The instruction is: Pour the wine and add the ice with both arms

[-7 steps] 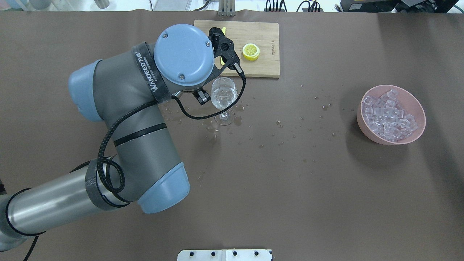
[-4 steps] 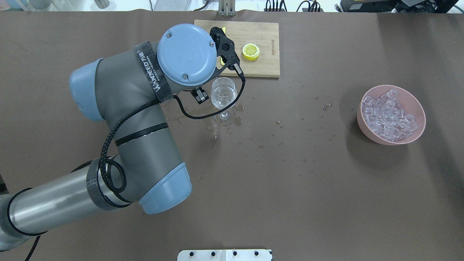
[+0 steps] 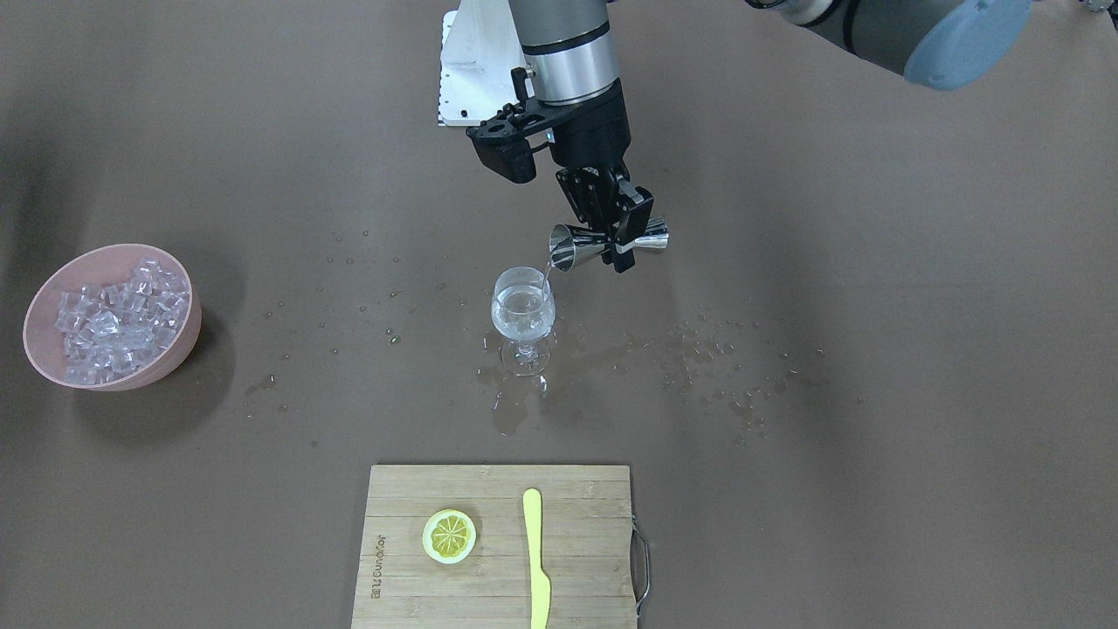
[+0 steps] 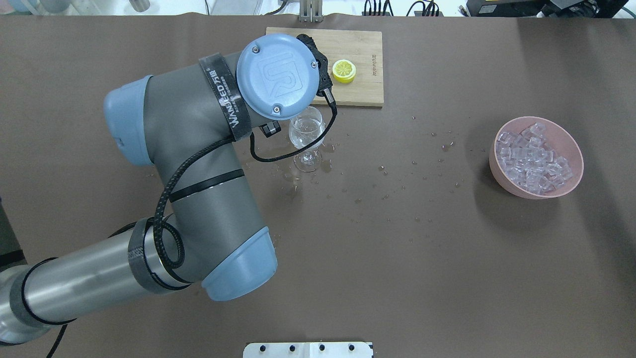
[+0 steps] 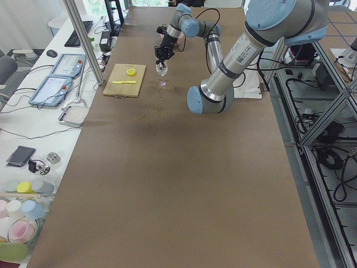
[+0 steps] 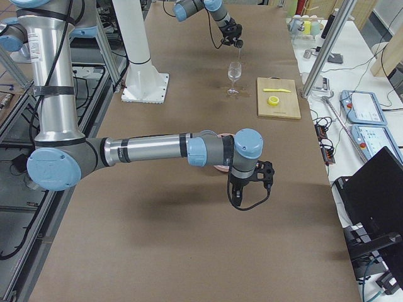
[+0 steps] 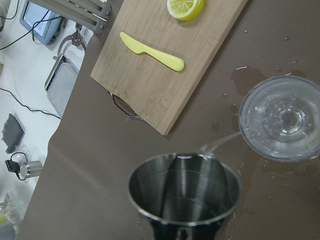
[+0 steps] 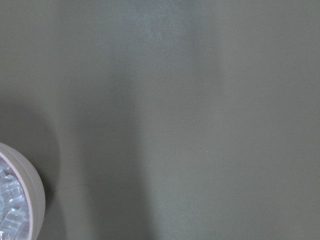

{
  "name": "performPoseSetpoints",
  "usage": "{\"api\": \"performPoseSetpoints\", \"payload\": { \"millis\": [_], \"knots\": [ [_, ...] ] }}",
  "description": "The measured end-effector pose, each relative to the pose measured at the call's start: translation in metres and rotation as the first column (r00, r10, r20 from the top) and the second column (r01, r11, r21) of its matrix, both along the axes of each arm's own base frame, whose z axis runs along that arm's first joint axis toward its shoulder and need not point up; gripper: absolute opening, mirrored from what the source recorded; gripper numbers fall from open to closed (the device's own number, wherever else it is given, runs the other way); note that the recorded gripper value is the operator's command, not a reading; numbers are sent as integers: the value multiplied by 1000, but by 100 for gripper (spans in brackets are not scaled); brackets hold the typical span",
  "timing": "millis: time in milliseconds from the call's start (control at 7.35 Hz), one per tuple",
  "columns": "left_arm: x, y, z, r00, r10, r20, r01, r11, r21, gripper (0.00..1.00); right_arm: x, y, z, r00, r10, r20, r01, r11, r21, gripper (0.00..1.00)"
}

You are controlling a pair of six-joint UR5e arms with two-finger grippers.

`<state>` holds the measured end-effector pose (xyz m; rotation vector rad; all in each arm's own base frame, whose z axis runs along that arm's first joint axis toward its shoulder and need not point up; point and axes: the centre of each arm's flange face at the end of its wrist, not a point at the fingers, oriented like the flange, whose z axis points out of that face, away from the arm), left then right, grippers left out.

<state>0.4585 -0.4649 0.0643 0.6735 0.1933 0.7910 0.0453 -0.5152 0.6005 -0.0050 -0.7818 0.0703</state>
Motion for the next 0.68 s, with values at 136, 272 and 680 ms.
{"api": "performPoseSetpoints", "payload": {
  "millis": [136,272,680],
  "knots": [
    [4,3,-3,1000,0,19,0,1000,8,0,0,0,2,1000,0,0,0,1000,-4,100],
    [12,8,-5,999,3,40,-3,1000,17,0,0,0,4,1000,-1,1,1,1000,-8,100],
    [29,23,-10,994,10,108,-15,999,40,0,-1,0,7,1000,-2,1,2,1000,-13,100]
  ]
}}
